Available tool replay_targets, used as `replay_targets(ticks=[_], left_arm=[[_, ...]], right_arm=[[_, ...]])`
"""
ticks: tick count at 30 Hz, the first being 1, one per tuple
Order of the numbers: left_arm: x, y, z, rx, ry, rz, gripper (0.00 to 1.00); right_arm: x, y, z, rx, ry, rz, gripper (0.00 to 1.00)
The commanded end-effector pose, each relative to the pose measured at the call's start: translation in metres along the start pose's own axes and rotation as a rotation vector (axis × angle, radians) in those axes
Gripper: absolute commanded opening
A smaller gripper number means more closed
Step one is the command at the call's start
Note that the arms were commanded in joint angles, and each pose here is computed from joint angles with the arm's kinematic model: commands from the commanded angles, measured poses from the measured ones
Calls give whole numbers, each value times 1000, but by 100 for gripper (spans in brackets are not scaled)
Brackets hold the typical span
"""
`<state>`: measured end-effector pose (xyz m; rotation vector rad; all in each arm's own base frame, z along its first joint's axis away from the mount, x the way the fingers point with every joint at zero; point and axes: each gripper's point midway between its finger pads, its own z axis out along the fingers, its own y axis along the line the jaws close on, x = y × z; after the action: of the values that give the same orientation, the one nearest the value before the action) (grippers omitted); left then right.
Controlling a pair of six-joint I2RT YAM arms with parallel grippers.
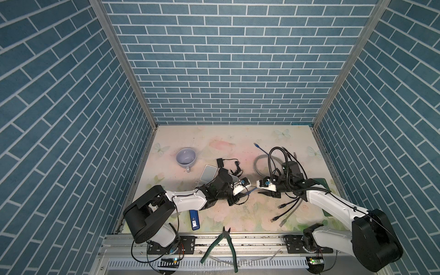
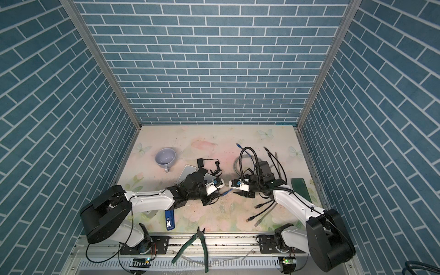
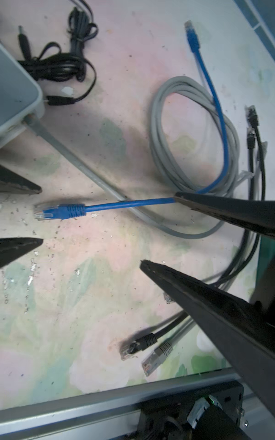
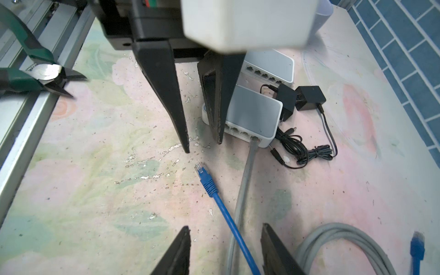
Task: Insert the plug into the switch port
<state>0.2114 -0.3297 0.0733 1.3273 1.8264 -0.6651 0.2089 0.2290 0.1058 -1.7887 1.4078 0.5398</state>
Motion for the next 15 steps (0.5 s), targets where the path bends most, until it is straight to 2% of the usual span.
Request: replay_targets(ticks=[1, 8, 11, 12, 15], left_arm=[[-14, 12, -11, -81, -97, -54, 42], [-12, 32, -38, -238, -164, -165, 69], [-8, 45, -51, -327, -173, -227, 86], [-5, 50, -57, -366, -174, -256, 99], [3, 65, -73, -467, -183, -369, 100]], right_arm=[[-4, 3, 3, -53, 22, -137, 47], [2, 11, 19, -170, 91, -166, 41], [4, 13, 27, -205, 112, -182, 37], [5, 13, 30, -213, 118, -185, 36], [8, 13, 39, -237, 144, -192, 34]])
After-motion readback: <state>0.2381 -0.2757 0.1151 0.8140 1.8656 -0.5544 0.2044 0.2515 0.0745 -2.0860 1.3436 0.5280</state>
